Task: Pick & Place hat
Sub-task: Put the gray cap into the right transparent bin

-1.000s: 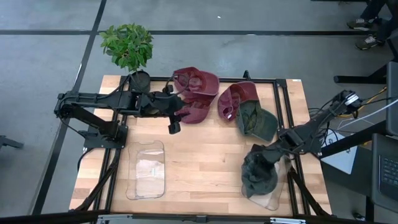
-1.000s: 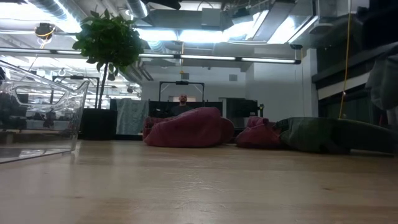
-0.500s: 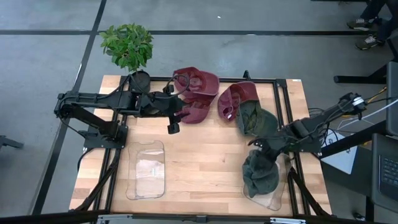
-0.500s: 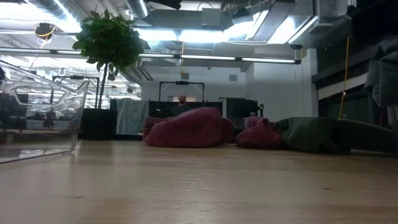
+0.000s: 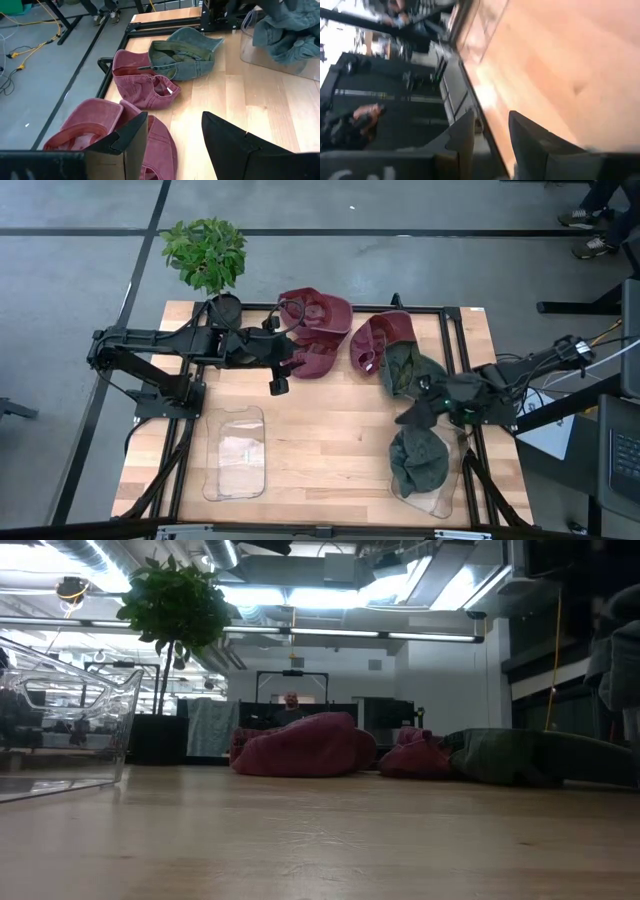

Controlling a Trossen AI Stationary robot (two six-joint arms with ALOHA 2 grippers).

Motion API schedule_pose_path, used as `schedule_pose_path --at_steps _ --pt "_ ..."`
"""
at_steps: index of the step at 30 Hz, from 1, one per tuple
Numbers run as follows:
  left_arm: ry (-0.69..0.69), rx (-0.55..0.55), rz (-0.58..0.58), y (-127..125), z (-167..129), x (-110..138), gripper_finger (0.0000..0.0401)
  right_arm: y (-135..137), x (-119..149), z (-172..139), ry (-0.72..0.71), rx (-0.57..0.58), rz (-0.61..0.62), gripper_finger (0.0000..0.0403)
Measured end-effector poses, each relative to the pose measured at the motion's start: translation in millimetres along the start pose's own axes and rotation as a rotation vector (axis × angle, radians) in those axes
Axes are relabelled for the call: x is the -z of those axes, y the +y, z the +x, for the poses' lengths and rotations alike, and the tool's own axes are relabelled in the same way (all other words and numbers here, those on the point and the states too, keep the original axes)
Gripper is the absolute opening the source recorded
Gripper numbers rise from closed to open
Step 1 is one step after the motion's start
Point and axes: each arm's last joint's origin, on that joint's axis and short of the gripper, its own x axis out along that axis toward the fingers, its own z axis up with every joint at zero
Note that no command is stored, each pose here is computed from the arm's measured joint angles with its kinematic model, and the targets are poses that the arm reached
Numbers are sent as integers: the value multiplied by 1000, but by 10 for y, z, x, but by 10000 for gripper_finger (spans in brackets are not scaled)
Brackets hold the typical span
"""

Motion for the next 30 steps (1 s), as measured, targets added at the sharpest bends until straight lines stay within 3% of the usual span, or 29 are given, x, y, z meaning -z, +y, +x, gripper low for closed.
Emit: schedule_pose_path --at_steps 7,13,23,30 --pt "-2 0 -1 0 0 -2 182 22 -146 195 -82 21 -23 121" --pt "-3 1 -2 1 -1 -3 182 377 -396 276 -96 86 -174 121" --pt "-17 36 -17 24 -93 -4 182 711 -824 266 -170 711 -274 121" --pt "46 39 -48 46 -164 71 182 737 -1053 501 -159 885 -293 121"
